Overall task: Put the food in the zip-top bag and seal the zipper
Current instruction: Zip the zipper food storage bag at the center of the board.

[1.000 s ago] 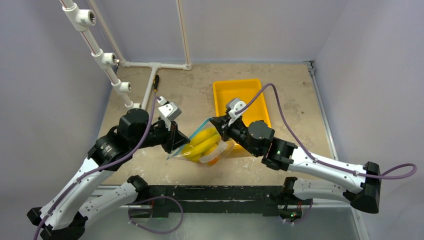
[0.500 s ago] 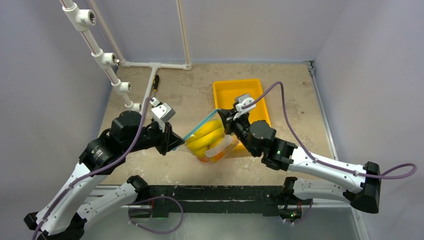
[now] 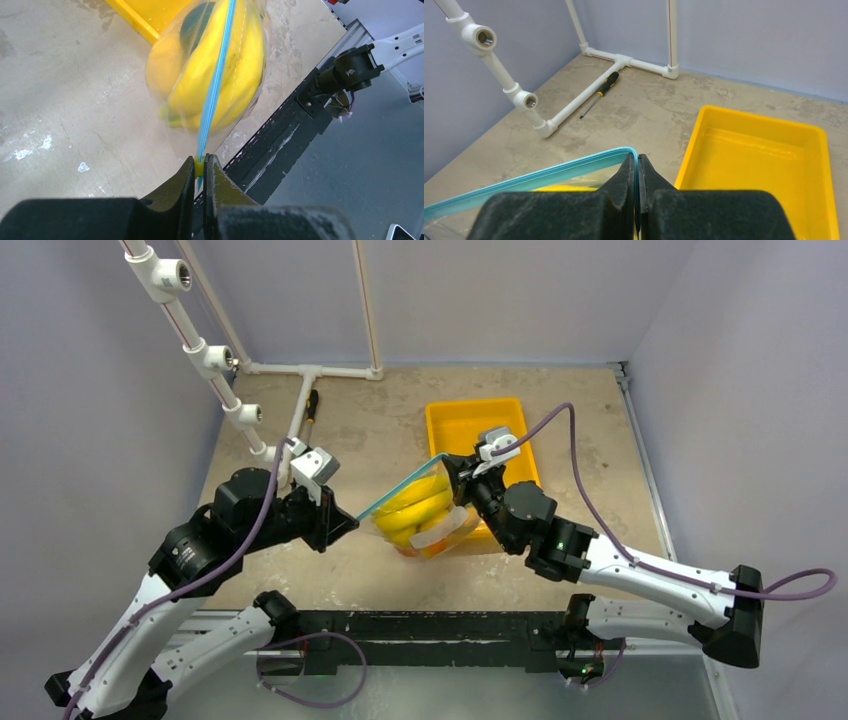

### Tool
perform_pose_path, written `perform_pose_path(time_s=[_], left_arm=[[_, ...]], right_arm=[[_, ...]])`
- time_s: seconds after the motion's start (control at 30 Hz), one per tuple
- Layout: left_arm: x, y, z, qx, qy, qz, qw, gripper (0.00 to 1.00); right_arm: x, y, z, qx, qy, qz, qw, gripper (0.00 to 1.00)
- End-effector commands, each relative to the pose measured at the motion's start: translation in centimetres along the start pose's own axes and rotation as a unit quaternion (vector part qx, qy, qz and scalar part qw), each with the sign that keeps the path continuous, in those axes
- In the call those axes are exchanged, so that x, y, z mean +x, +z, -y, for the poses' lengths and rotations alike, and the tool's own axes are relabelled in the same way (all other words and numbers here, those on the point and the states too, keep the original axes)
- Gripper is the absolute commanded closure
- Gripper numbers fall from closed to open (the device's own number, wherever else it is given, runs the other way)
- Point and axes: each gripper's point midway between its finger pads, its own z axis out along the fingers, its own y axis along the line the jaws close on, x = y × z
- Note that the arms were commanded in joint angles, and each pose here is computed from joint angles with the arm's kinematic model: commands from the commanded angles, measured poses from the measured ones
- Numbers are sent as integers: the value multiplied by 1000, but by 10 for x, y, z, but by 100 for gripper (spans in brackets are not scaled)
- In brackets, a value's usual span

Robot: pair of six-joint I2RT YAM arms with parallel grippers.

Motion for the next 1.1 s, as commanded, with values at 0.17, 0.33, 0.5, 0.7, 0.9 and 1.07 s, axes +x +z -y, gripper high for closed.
perform_pose_path(time_s=[0.17, 0.33, 0.5, 0.7, 0.9, 1.07], left_arm=[[2, -12, -19, -64, -17, -3, 998, 70], [-22, -21, -33, -111, -3, 45, 993, 53], [-53, -30, -27, -106, 19, 101, 989, 42], [-73, -23, -19, -86, 36, 124, 988, 24], [-86, -18, 2, -30, 53, 139, 988, 19], [-88, -19, 14, 4, 75, 146, 986, 18]], right_arm=[[-56, -9, 8, -11, 38, 77, 996, 100], [-63, -17, -8, -72, 29, 91, 993, 100], [-64, -23, -20, -112, 14, 89, 990, 100], [-62, -24, -30, -139, 2, 80, 987, 100], [-53, -25, -53, -197, -11, 68, 978, 100], [-55, -33, -71, -252, -19, 72, 965, 100]])
